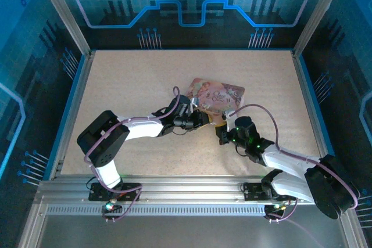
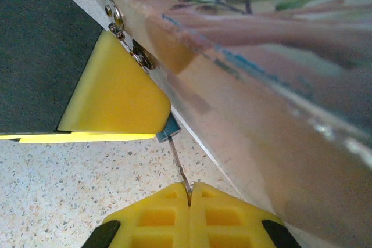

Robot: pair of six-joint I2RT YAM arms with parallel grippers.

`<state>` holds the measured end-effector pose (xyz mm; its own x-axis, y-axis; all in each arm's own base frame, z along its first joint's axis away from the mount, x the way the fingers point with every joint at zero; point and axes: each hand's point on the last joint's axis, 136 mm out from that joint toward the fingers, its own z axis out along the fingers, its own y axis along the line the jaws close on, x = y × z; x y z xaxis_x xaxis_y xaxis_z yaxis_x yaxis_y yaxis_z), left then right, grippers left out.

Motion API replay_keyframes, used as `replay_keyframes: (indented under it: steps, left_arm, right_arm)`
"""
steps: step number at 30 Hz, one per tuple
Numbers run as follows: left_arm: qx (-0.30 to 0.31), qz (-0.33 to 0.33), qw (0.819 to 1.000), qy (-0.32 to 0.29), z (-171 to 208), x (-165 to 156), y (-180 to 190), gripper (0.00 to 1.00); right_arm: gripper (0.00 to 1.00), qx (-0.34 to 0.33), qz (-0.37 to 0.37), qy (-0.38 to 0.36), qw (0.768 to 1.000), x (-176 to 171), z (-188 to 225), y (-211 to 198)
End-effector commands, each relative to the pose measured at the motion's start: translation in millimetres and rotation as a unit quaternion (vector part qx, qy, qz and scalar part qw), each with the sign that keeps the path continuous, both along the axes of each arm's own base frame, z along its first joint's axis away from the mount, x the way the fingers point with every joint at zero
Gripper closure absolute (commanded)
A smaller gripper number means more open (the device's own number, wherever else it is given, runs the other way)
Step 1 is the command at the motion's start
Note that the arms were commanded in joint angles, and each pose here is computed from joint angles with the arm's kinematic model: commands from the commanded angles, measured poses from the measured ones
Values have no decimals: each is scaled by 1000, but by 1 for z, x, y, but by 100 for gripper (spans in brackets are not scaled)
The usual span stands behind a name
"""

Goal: Unlock a padlock with a key

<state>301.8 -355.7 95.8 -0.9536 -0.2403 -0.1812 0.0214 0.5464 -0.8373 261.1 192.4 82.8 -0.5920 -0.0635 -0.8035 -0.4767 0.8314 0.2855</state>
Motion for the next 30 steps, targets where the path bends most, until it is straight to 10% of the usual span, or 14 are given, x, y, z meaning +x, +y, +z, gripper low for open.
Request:
replay_keyframes:
  steps: [1,30]
  left_arm:
    - [-58,-25,998,-24,40,-3,-16,82]
    - [-64,-20,998,-17,41,-3,-18,82]
  right_arm:
    - [100,15,-7,-7,1000,7,7,2]
    - [100,17,27,-8,999,5,7,15]
